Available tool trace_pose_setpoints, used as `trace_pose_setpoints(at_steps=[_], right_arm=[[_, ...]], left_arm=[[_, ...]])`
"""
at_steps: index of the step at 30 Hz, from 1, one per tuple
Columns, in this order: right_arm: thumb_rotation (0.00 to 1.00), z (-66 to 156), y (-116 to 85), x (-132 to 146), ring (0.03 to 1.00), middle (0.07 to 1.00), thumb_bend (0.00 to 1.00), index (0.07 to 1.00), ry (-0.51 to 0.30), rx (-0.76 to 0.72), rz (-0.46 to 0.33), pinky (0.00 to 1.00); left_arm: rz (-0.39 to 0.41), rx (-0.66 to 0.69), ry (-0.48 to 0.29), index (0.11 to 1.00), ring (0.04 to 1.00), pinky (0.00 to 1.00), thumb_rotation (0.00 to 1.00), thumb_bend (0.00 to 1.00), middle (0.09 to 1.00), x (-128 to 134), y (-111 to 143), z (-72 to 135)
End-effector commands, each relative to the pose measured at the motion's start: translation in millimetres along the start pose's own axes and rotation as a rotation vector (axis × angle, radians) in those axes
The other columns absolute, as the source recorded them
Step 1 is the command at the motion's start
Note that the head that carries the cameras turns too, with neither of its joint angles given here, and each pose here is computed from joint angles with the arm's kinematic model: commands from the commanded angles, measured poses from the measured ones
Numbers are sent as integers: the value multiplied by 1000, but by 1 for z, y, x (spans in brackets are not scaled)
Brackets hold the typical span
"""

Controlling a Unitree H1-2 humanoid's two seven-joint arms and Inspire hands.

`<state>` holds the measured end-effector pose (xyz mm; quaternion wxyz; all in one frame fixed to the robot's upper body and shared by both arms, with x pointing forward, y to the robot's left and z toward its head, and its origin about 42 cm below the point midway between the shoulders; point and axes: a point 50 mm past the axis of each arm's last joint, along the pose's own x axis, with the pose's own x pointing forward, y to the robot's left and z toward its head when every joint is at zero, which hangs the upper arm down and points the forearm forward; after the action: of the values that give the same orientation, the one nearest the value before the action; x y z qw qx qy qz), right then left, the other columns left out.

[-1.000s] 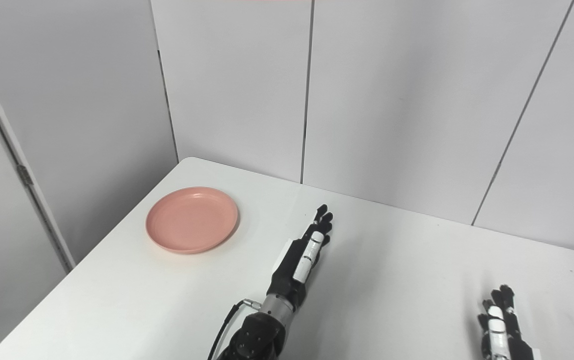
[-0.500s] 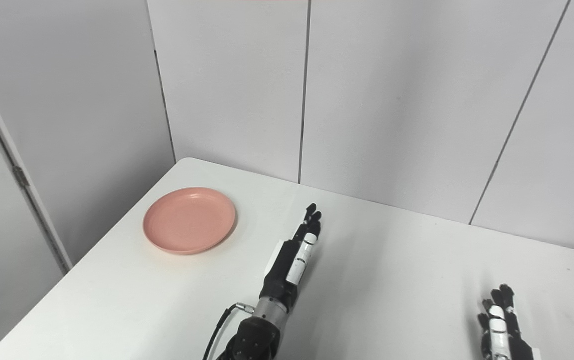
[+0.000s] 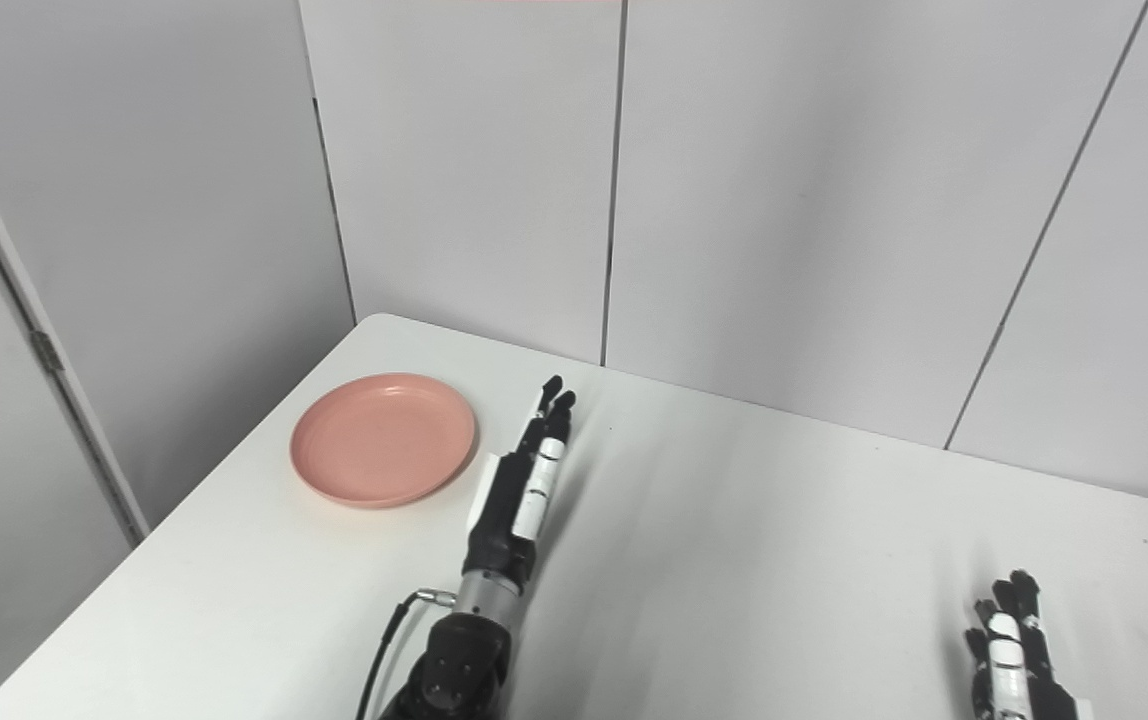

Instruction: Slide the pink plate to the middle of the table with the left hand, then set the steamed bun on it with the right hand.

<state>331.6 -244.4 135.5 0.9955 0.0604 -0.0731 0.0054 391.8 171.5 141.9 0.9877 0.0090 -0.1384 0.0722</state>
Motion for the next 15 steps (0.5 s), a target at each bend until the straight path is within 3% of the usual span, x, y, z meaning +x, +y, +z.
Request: trace_pose_setpoints(at_steps=[1, 15], right_arm=[[840, 1, 1, 0, 1000, 1000, 337, 1000, -47, -2, 0, 1000], [859, 2, 0, 0, 1000, 1000, 345, 1000, -49, -13, 3, 1000]], left_arm=[[4, -10, -85, 940, 947, 998, 1000, 691, 939, 18, 5, 22], [97, -62, -132, 908, 927, 1000, 1000, 717, 913, 34, 38, 42]])
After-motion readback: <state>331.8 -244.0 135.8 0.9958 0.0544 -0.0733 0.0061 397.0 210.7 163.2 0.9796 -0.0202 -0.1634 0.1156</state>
